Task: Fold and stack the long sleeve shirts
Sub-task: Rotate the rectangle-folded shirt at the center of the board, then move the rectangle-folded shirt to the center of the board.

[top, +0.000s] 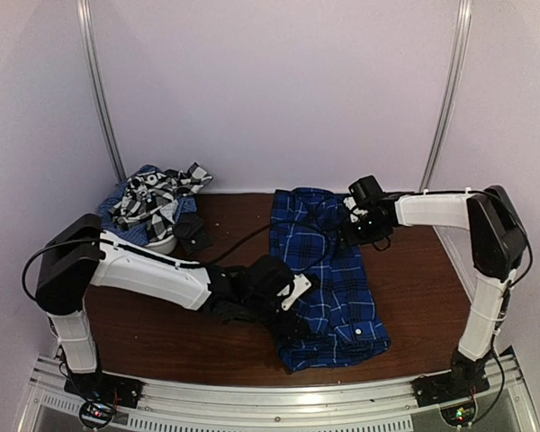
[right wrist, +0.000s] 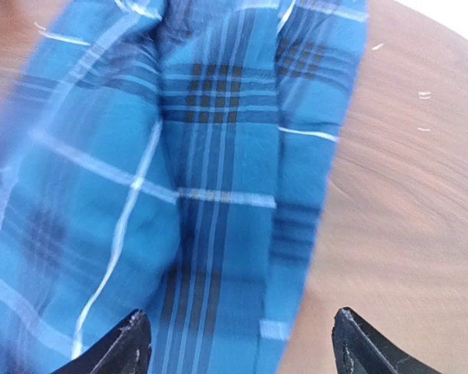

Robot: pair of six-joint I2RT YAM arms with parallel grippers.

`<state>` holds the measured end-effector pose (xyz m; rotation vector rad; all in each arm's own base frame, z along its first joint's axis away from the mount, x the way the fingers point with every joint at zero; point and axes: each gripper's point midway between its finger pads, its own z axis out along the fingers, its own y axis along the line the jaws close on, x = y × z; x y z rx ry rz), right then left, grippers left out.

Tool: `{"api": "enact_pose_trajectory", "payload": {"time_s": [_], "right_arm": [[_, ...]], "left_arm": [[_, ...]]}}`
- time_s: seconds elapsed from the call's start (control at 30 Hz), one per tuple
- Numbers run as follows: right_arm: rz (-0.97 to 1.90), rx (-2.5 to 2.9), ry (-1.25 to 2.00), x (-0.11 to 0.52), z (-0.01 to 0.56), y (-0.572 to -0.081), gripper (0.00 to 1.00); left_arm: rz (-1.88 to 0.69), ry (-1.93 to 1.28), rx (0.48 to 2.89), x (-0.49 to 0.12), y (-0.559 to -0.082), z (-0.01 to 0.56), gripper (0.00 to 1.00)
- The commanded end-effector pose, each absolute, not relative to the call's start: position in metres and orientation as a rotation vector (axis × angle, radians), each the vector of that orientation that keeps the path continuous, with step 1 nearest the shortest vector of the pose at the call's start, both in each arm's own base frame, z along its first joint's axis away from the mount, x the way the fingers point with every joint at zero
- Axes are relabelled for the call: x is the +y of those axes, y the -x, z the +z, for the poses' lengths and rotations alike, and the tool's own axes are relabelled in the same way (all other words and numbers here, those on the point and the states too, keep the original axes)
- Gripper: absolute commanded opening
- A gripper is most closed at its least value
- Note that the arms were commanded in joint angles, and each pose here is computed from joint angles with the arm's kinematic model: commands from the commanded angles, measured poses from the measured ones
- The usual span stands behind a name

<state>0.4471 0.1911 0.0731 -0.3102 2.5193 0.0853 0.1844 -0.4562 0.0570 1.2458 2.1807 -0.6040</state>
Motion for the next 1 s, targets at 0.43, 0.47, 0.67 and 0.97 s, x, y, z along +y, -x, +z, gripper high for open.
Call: {"api": "enact_pose_trajectory", "payload": {"time_s": [0.43, 0.47, 0.67, 0.97], "right_arm": [[0.256, 2.439, 0.190, 0.152, 0.132, -0.335, 0.81], [0.269, 2.438, 0.187, 0.151, 0.133, -0.332, 0.81], [0.322, 2.428, 0.169, 0.148, 0.136, -0.314, 0.80], [0.357, 2.455, 0.144, 0.142, 0.126, -0.291, 0.80]], "left_arm": [[-0.672, -1.814, 1.598, -0.445, -0.098, 0.091, 0.97], [-0.648, -1.844, 1.601, -0.445, -0.098, 0.083, 0.97], [-0.493, -1.961, 1.608, -0.443, -0.107, 0.045, 0.93], [-0.431, -1.973, 1.644, -0.441, -0.114, 0.024, 0.78]]}}
